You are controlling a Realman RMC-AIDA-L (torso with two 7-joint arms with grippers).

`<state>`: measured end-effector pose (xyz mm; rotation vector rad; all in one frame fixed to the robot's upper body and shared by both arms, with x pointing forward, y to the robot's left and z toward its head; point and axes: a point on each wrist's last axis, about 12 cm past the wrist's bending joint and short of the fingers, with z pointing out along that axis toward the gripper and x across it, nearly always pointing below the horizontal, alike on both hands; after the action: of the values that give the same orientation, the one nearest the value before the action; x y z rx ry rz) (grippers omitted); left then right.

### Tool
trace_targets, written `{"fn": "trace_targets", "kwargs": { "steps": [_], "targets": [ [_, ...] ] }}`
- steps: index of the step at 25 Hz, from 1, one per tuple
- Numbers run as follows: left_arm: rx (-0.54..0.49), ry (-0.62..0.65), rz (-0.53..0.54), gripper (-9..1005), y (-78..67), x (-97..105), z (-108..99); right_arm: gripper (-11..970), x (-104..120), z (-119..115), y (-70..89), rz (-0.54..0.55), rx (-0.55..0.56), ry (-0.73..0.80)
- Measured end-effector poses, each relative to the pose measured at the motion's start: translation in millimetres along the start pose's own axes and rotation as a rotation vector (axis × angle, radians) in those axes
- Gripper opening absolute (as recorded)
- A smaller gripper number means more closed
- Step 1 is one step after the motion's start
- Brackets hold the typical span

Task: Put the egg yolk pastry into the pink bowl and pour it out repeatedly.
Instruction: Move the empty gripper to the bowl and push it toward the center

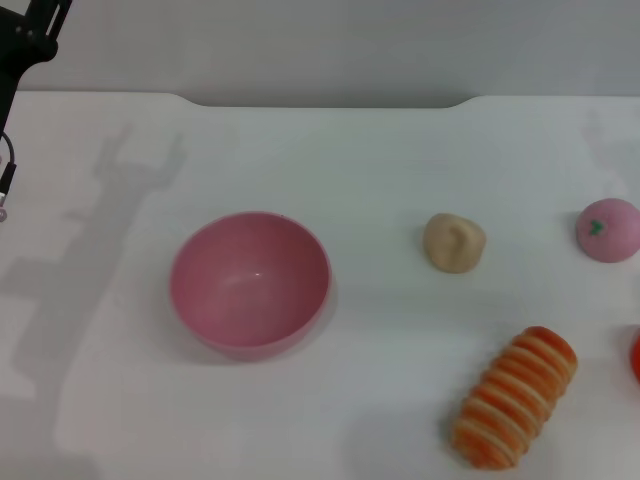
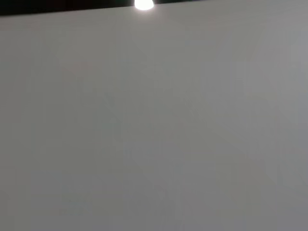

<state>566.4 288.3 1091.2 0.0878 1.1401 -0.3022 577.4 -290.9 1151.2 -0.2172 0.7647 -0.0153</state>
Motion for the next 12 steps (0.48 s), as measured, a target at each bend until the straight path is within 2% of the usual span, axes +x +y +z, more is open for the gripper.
{"fn": "trace_targets", "kwargs": {
  "steps": [3,5,9,12],
  "targets": [
    [0.000,0.000,-0.003,757,-0.1,0.0,0.2,609,-0.9,-0.4,-1.2,-0.023,0.015,-0.007],
    [0.001,-0.001,-0.004,757,-0.1,-0.1,0.2,609,-1.6,-0.6,-6.6,0.048,0.055,-0.014],
    [0.008,-0.001,-0.005,757,-1.6,0.2,0.0,609,-3.0,-1.7,-20.0,0.272,0.140,-0.043],
    [0.012,0.004,-0.007,757,-2.6,1.0,-0.8,609,-5.8,-2.2,-21.3,0.290,0.124,-0.058]
  ]
}}
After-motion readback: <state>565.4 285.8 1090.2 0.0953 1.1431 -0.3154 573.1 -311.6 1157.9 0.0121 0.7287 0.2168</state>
